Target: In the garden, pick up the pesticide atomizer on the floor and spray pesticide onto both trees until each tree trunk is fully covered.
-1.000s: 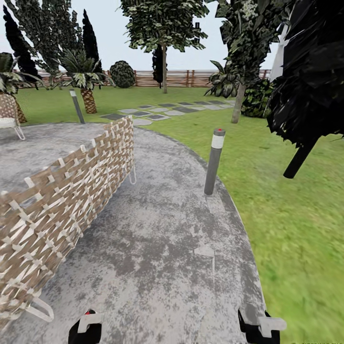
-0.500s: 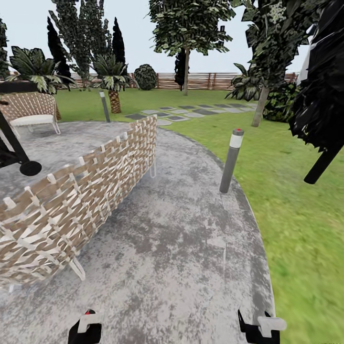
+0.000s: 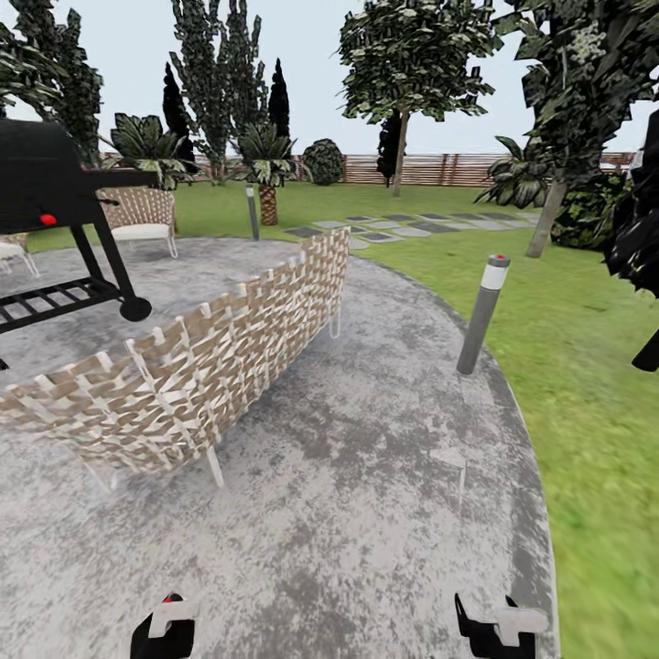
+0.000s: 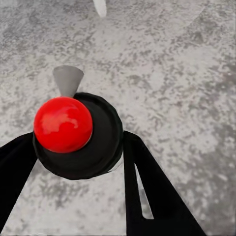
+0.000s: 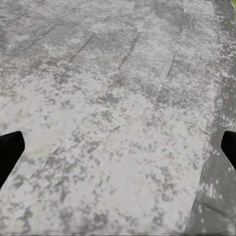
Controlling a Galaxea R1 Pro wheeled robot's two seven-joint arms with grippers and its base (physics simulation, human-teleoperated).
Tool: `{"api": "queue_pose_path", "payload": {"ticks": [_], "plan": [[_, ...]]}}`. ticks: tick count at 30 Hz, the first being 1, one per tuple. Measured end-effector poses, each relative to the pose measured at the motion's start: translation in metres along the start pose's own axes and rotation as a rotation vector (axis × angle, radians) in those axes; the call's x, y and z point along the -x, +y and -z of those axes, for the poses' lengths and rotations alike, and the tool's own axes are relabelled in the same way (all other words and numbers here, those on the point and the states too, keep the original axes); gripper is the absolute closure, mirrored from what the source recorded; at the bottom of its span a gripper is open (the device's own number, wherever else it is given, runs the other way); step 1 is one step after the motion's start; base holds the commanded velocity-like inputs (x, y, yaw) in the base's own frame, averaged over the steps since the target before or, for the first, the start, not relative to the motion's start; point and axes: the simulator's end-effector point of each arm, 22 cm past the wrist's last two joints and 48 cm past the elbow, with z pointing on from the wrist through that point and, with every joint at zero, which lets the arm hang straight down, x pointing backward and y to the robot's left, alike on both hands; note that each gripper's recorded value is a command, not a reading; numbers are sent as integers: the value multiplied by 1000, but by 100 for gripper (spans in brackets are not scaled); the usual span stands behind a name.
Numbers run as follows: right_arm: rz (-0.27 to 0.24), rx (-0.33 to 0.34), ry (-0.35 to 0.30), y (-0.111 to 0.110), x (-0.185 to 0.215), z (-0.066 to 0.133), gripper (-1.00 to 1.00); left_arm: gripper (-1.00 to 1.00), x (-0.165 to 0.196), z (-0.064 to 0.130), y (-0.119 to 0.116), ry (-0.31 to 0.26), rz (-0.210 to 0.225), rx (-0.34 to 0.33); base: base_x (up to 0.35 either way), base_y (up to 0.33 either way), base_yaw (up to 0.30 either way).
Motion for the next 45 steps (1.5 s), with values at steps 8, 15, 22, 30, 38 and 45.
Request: {"api": "queue_pose_path", "payload": {"ticks": [8, 15, 22, 30, 38, 45], "plan": [[-2, 0, 0, 1, 0, 0, -100, 100, 0, 0, 0, 0, 1, 1, -276, 219, 278], [-2, 0, 0, 1, 0, 0, -100, 100, 0, 0, 0, 1, 1, 1, -199, 255, 278], [-2, 0, 3, 1, -1, 0, -100, 100, -2, 0, 0, 4, 0, 1, -80, 292, 278], [0, 1, 8, 1, -4, 0, -100, 100, -4, 0, 0, 8, 0, 1, -5, 302, 277], [0, 1, 13, 1, -6, 0, -100, 100, -6, 0, 0, 13, 0, 1, 0, 306, 276], [1, 2, 16, 1, -7, 0, -100, 100, -8, -1, 1, 18, 1, 2, 0, 306, 270]]}}
